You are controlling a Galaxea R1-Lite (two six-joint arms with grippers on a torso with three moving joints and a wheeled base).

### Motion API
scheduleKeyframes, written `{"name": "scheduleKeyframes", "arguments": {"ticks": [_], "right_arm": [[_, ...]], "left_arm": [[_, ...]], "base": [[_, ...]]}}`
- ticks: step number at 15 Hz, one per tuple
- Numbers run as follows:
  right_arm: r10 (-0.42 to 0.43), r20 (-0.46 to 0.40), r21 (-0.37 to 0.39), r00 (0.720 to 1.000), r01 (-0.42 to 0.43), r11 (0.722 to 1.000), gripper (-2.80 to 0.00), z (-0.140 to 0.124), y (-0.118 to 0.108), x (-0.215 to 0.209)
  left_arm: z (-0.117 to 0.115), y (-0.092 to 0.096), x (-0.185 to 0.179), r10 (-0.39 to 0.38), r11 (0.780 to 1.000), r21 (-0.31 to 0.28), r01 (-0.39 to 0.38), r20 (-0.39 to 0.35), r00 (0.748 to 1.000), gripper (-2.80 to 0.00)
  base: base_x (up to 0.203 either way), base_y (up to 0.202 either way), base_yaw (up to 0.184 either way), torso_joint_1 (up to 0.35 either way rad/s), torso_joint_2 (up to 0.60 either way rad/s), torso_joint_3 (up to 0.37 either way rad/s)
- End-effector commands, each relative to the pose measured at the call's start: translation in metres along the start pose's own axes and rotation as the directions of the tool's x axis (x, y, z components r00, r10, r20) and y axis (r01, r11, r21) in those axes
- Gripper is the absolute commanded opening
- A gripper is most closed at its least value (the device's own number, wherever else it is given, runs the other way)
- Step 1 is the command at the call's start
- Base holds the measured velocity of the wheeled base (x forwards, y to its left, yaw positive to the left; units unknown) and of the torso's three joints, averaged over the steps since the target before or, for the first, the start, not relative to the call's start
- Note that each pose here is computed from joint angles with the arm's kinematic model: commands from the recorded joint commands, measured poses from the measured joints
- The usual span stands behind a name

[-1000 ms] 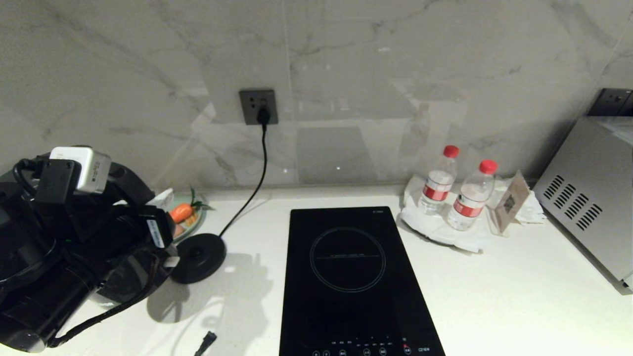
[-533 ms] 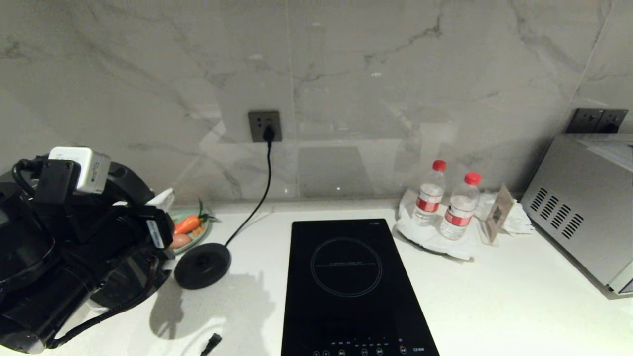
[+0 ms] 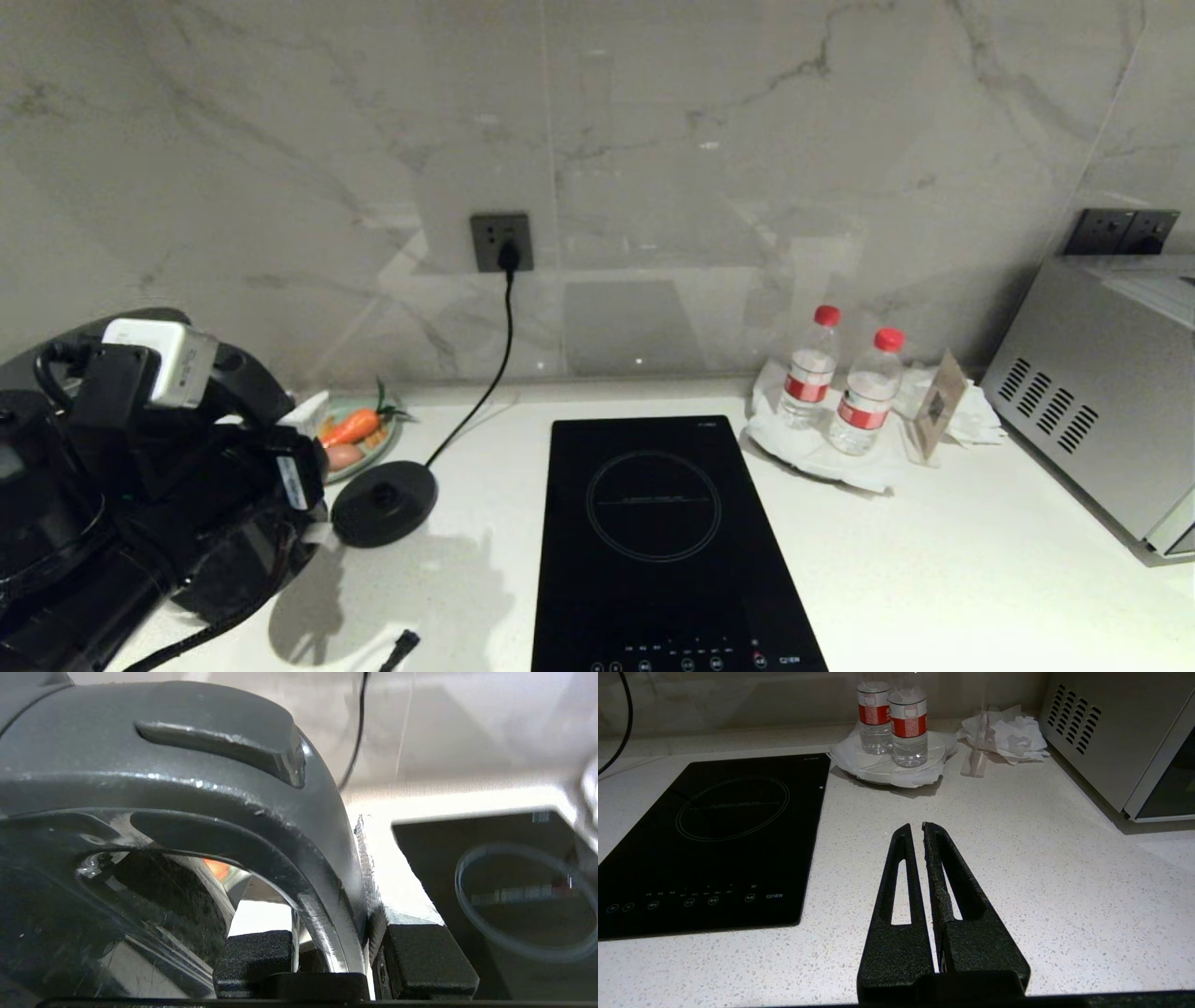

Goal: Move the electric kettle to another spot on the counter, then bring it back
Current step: Place it by the sink

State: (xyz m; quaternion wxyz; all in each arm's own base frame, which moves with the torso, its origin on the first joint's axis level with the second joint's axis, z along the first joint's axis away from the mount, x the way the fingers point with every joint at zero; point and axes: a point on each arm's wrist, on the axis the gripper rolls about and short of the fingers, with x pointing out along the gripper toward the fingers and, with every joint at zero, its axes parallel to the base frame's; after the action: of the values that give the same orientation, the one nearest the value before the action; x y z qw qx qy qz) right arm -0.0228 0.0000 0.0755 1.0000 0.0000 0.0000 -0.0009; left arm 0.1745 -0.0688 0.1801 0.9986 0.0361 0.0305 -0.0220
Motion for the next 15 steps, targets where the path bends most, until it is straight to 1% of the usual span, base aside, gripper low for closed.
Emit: {"name": "scheduleKeyframes", "arguments": {"ticks": [1, 4, 6, 8, 10, 15], "right_arm": [[0.000, -0.003, 0.000, 1.000, 0.000, 1.000, -2.80, 0.000, 0.000, 0.000], [0.000, -0.002, 0.000, 1.000, 0.000, 1.000, -2.80, 0.000, 0.000, 0.000], [0.000, -0.002, 0.000, 1.000, 0.000, 1.000, -2.80, 0.000, 0.000, 0.000], [0.000, -0.002, 0.000, 1.000, 0.000, 1.000, -2.80, 0.000, 0.000, 0.000], [0.000, -0.002, 0.000, 1.000, 0.000, 1.000, -2.80, 0.000, 0.000, 0.000], [0.000, -0.002, 0.000, 1.000, 0.000, 1.000, -2.80, 0.000, 0.000, 0.000]], "left_arm": [[-0.008, 0.004, -0.012, 0.002, 1.000, -0.023, -0.002, -0.011, 1.000, -2.80], [-0.021, 0.012, -0.027, 0.018, 0.999, -0.030, -0.020, -0.037, 0.999, -2.80], [-0.025, 0.018, -0.029, 0.056, 0.997, -0.057, -0.058, -0.047, 0.997, -2.80], [-0.029, 0.024, -0.029, 0.088, 0.994, -0.056, -0.092, -0.063, 0.994, -2.80], [-0.033, 0.024, -0.030, 0.089, 0.994, -0.053, -0.093, -0.078, 0.993, -2.80], [-0.034, 0.025, -0.031, 0.093, 0.994, -0.053, -0.097, -0.079, 0.993, -2.80]], "base": [[0.000, 0.000, 0.000, 0.000, 0.00, 0.000], [0.000, 0.000, 0.000, 0.000, 0.00, 0.000], [0.000, 0.000, 0.000, 0.000, 0.00, 0.000], [0.000, 0.000, 0.000, 0.000, 0.00, 0.000], [0.000, 0.000, 0.000, 0.000, 0.00, 0.000], [0.000, 0.000, 0.000, 0.000, 0.00, 0.000]]}}
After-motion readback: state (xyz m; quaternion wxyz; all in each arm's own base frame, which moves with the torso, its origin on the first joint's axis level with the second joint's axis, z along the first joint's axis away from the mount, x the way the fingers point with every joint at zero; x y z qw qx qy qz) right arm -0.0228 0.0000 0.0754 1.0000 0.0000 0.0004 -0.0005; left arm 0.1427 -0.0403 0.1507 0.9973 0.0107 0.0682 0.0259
